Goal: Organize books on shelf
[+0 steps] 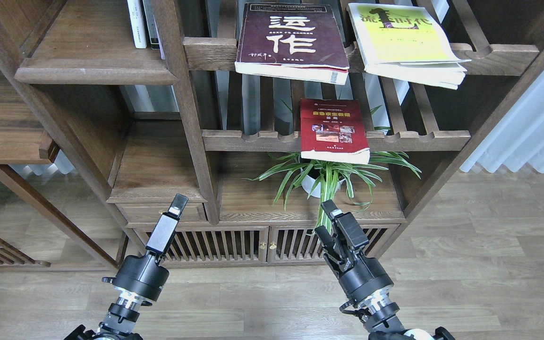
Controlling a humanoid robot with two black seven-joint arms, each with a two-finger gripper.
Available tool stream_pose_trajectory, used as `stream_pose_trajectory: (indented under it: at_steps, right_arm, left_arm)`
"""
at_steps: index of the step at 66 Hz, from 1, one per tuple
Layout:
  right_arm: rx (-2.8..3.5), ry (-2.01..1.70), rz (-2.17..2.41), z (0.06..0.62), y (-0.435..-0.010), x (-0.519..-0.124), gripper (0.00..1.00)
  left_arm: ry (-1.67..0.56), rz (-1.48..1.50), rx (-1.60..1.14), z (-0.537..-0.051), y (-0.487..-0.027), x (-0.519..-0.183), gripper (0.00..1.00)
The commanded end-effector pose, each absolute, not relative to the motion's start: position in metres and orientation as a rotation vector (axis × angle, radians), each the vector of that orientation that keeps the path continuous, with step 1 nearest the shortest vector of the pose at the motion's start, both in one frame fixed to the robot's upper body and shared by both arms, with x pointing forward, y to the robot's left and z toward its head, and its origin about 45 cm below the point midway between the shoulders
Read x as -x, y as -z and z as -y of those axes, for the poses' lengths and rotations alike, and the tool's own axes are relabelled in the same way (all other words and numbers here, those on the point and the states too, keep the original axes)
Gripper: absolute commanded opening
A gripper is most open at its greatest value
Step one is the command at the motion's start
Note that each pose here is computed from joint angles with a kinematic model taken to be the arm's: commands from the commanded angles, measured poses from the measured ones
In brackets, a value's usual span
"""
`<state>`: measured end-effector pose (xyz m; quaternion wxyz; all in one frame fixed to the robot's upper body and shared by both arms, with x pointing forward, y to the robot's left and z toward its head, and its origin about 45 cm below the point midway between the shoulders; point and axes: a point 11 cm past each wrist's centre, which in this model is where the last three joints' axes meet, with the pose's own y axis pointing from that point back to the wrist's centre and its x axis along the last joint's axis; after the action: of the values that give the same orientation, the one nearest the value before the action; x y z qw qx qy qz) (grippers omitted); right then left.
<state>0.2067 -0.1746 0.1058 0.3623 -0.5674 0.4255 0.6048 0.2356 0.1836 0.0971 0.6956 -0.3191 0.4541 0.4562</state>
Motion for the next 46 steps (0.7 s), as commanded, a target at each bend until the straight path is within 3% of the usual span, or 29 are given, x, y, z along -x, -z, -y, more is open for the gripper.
stream_pose_trajectory:
  at_steps: [1, 28, 46]
  right_arm:
    - [1.465, -1.548, -1.087, 0.175, -0.106, -0.207, 0.99]
    - [1.455, -1.585, -1.103, 0.172, -0.095, -0.198, 0.99]
    - [1.497, -1.566, -1.081, 0.167, -0.100, -0.214, 0.99]
  left_arm:
    - [-1.057, -1.022, 0.679, -0.191, -0.084, -0.237, 1.00]
    - [-1.059, -1.008, 0.670, -0.193, -0.083, -0.244, 1.00]
    - [-1.061, -1.019, 0.658, -0.192, -0.079, -0.241, 1.00]
